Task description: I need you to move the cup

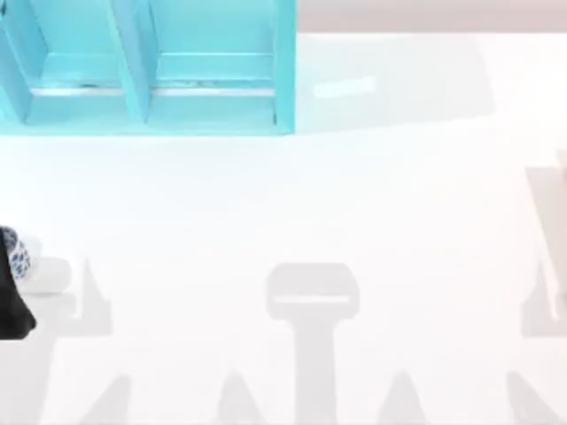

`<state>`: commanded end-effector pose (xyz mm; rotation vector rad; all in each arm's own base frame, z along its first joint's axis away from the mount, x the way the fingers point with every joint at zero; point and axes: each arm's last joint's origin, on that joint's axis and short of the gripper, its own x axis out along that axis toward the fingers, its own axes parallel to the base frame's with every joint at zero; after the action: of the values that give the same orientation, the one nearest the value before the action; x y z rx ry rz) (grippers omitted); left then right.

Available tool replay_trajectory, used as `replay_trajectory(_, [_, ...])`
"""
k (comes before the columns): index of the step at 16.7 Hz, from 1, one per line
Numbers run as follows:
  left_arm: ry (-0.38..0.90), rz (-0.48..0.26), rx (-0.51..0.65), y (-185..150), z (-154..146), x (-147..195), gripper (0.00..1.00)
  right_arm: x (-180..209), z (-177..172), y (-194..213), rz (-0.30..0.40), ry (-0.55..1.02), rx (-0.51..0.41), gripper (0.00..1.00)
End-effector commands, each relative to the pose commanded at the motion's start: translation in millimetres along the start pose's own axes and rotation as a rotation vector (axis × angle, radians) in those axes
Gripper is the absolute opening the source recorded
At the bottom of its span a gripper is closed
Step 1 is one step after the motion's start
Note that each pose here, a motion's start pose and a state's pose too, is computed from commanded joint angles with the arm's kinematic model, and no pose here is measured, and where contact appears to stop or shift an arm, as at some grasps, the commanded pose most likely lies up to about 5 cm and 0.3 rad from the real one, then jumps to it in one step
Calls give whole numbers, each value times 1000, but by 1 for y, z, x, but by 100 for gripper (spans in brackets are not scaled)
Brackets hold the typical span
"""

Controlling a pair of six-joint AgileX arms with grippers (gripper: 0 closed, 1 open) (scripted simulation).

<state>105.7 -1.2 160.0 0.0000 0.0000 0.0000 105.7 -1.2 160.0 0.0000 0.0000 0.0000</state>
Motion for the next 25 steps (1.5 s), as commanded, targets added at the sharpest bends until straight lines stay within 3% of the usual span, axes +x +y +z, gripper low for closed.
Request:
replay_trajectory(4, [28,-1,1,0,5,0,100,0,0,0,0,0,0,100])
replay_trajectory(8, [186,1,3,0,39,5,100,0,0,0,0,0,0,100])
replay_trajectory(11, [400,5,6,1,72,24,100,0,0,0,0,0,0,100])
replay_trajectory(15, [793,5,11,3,98,79,100,0,0,0,0,0,0,100])
replay_trajectory(20, [1222,-4,16,6,100,155,100,0,0,0,0,0,0,100])
replay_trajectory(25, [1491,-12,16,8,85,215,100,0,0,0,0,0,0,100])
